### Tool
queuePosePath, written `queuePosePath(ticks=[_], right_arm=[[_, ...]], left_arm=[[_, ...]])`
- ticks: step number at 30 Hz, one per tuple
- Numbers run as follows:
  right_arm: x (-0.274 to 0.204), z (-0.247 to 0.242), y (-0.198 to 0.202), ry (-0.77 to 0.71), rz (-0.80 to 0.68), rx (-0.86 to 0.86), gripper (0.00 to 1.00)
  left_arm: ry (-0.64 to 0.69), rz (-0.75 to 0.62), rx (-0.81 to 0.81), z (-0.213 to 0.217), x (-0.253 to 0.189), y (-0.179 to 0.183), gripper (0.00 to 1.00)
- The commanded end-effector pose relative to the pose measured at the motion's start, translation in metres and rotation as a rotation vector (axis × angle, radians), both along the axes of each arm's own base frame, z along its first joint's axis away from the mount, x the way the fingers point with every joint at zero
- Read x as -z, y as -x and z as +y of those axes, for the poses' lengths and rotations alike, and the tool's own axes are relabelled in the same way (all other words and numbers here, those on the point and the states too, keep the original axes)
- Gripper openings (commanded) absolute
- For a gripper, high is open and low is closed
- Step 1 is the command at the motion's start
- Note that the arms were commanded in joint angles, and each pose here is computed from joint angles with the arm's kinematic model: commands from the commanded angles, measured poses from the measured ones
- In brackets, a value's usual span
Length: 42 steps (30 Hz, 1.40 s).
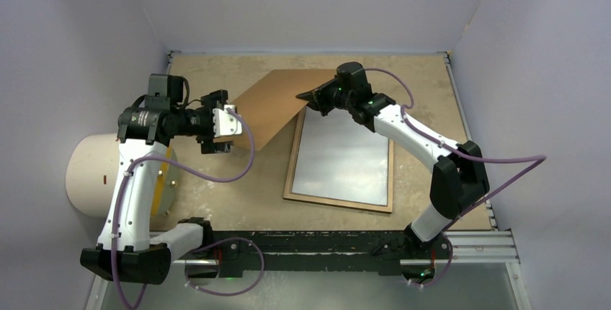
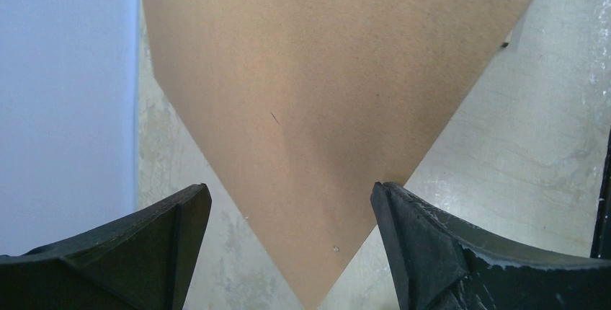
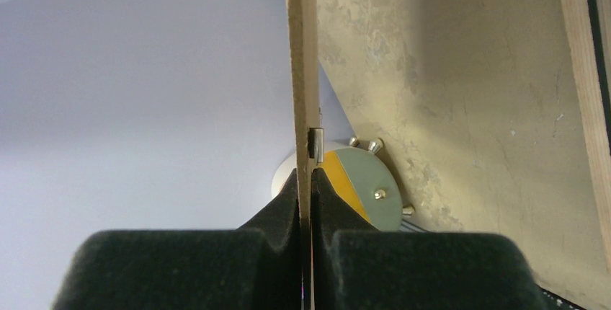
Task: Put the photo into the frame
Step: Turn over the photo frame item on the photo frame.
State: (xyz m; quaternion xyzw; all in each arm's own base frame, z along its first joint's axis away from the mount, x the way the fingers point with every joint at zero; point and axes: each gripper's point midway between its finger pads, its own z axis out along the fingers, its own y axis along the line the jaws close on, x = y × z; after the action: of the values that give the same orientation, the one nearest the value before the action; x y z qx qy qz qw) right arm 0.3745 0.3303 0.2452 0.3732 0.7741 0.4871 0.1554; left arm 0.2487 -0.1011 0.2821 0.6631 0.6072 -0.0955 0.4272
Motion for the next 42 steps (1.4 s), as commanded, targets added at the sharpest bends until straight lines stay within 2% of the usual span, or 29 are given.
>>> queuePosePath(ticks=[1, 11, 16, 19, 22, 24, 27, 31, 32, 33, 37, 38, 40, 42], right_arm=[[-0.078, 0.007, 0.0, -0.214, -0.112, 0.008, 0.0], [-0.062, 0.009, -0.004, -0.203, -0.075, 0.003, 0.0], [-0.071, 0.013, -0.009, -0.229, -0.107, 0.0, 0.0], [-0.073, 0.015, -0.007, -0.243, -0.104, -0.015, 0.0], [-0.078, 0.014, -0.005, -0.256, -0.116, -0.015, 0.0], [-0.08, 0.016, -0.003, -0.268, -0.12, -0.027, 0.0], [-0.08, 0.021, 0.0, -0.272, -0.113, -0.058, 0.0], [-0.08, 0.029, 0.004, -0.261, -0.124, -0.108, 0.01], [-0.079, 0.03, 0.005, -0.256, -0.131, -0.123, 0.09], [-0.08, 0.031, 0.007, -0.248, -0.143, -0.141, 0.18], [-0.078, 0.032, 0.027, -0.232, -0.2, -0.291, 0.69], [-0.079, 0.029, 0.034, -0.212, -0.235, -0.345, 0.78], [-0.08, 0.019, 0.044, -0.151, -0.322, -0.437, 0.91], [-0.087, 0.011, 0.059, -0.103, -0.463, -0.56, 0.95]], left_arm=[[-0.023, -0.041, 0.101, -0.005, -0.003, 0.019, 0.88], [-0.178, -0.06, 0.161, 0.013, 0.014, 0.028, 0.87], [-0.089, -0.204, 0.087, 0.004, -0.002, 0.0, 0.86], [-0.026, -0.305, -0.003, 0.003, -0.019, -0.026, 0.82], [-0.016, -0.345, -0.055, 0.007, -0.026, -0.042, 0.77], [-0.009, -0.373, -0.073, 0.007, -0.031, -0.05, 0.66], [0.014, -0.431, -0.098, 0.008, -0.047, -0.058, 0.44], [0.046, -0.526, -0.113, 0.007, -0.072, -0.062, 0.05], [0.051, -0.556, -0.114, 0.007, -0.078, -0.062, 0.0], [0.054, -0.586, -0.11, 0.007, -0.082, -0.062, 0.0], [0.037, -0.673, -0.089, 0.006, -0.098, -0.066, 0.0], [0.03, -0.675, -0.086, 0.006, -0.101, -0.069, 0.0], [0.016, -0.667, -0.081, 0.007, -0.106, -0.073, 0.0], [0.006, -0.645, -0.072, 0.006, -0.109, -0.077, 0.0]])
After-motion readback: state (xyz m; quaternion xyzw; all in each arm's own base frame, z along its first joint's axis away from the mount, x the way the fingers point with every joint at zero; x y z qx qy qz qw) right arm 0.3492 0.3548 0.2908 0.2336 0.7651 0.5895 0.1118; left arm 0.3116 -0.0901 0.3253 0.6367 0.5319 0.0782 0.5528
